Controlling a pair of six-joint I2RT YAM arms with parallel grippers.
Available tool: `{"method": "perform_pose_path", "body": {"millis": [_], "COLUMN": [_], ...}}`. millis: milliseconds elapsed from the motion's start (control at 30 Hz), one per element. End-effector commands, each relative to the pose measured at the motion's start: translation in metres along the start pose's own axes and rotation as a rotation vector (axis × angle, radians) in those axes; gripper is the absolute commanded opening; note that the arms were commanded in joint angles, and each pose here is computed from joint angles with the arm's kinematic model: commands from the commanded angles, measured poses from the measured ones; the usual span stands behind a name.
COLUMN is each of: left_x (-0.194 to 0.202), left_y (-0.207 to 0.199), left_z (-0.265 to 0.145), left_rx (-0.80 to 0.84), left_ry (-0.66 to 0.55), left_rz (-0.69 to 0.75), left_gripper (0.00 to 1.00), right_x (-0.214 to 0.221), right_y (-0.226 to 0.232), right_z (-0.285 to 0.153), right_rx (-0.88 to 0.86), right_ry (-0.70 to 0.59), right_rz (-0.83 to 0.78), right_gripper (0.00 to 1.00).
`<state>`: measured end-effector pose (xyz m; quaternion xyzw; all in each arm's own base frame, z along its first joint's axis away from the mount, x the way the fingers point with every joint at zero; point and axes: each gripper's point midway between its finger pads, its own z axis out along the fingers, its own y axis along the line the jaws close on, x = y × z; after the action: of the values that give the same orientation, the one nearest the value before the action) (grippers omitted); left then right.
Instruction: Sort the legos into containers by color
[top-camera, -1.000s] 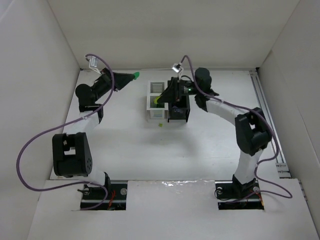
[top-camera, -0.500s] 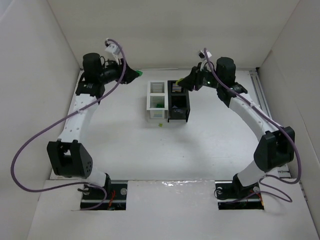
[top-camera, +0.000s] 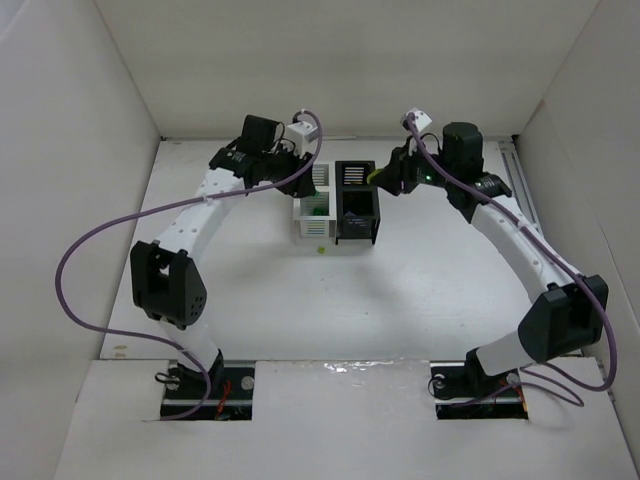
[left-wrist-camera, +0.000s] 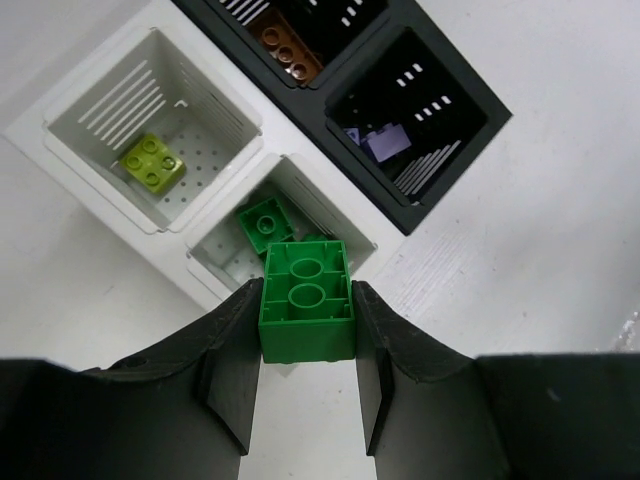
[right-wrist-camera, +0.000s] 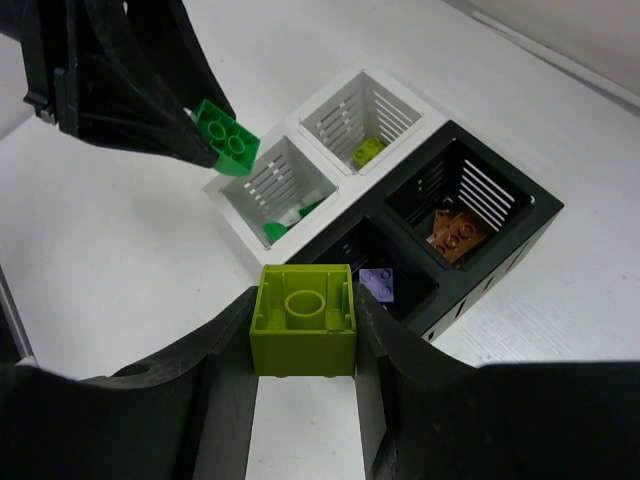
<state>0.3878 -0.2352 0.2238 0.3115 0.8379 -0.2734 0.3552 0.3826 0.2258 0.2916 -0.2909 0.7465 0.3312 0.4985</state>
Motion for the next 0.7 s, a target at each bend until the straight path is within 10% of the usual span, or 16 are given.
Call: {"method": "perform_pose_path", "body": {"millis": [0, 333, 667], "left_x": [-0.006, 0.002, 0.006], "left_y": [0.004, -0.01, -0.007], "left_z": [0.0, 0.021, 0.027], "left_rx": [-0.04, -0.013, -0.008], "left_ry": [0.026, 0.103, 0.122], "left_rz": [0.037, 0.068, 0.068], "left_gripper": [0.0, 0.0, 0.3], "right_x": [-0.005, -0.007, -0.006], "right_y": [-0.004, -0.01, -0.013], "right_z": [-0.007, -0.009, -0.002], "right_rx": [0.027, 0.047, 0.038], "right_ry": [-0.014, -0.023, -0.023], "right_rz": [-0.043, -0.046, -0.046], "right_gripper": [0.0, 0.0, 0.0]}}
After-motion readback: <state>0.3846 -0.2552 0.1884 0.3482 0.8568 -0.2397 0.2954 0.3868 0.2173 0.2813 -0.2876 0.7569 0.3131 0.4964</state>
